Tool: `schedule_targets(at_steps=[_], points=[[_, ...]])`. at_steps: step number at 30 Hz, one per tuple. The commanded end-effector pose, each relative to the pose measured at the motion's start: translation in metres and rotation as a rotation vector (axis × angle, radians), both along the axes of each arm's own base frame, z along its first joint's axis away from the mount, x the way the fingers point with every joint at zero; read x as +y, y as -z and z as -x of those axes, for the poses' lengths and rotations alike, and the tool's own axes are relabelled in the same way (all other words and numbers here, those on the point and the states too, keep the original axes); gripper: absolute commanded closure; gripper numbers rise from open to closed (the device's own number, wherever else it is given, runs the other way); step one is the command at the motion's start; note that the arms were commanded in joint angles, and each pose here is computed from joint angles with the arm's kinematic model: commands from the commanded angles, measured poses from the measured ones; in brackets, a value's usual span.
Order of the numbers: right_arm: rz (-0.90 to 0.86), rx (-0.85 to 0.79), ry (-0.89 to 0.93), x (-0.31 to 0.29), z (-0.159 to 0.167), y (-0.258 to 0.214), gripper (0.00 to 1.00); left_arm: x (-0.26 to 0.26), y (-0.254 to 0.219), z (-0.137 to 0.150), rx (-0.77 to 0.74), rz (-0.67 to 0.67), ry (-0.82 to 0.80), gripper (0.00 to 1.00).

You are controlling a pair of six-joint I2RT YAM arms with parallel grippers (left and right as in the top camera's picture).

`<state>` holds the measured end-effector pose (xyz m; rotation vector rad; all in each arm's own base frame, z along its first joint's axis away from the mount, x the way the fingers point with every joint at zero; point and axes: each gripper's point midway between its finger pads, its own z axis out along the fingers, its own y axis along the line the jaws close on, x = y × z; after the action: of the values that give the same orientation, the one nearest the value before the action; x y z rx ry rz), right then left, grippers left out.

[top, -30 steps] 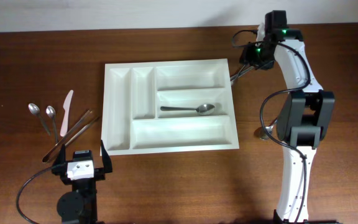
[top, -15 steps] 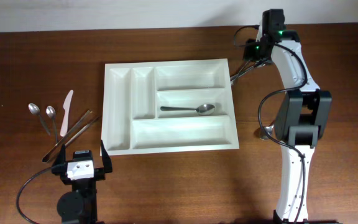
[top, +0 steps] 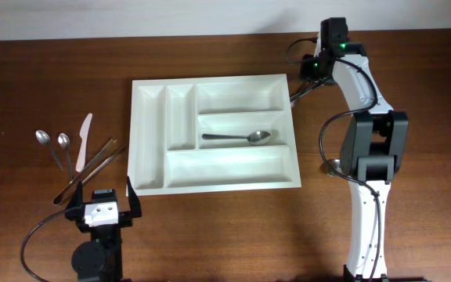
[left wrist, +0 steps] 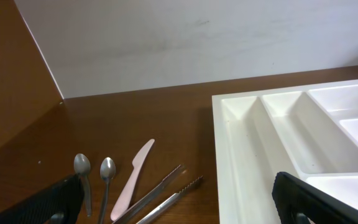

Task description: Pack container

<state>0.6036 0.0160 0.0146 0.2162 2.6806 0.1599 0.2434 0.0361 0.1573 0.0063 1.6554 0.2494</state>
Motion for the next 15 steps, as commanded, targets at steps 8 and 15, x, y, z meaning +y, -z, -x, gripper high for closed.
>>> schedule_targets(at_steps=[8,15], points=[[0.006,0.11,0.001,0.004,0.018,0.033,0.54,0.001,0.001,0.0,0.001,-0.013,-0.004,0.01],[0.008,0.18,0.003,0.003,0.033,0.047,0.6,0.001,0.001,0.0,0.001,-0.013,-0.004,0.01]])
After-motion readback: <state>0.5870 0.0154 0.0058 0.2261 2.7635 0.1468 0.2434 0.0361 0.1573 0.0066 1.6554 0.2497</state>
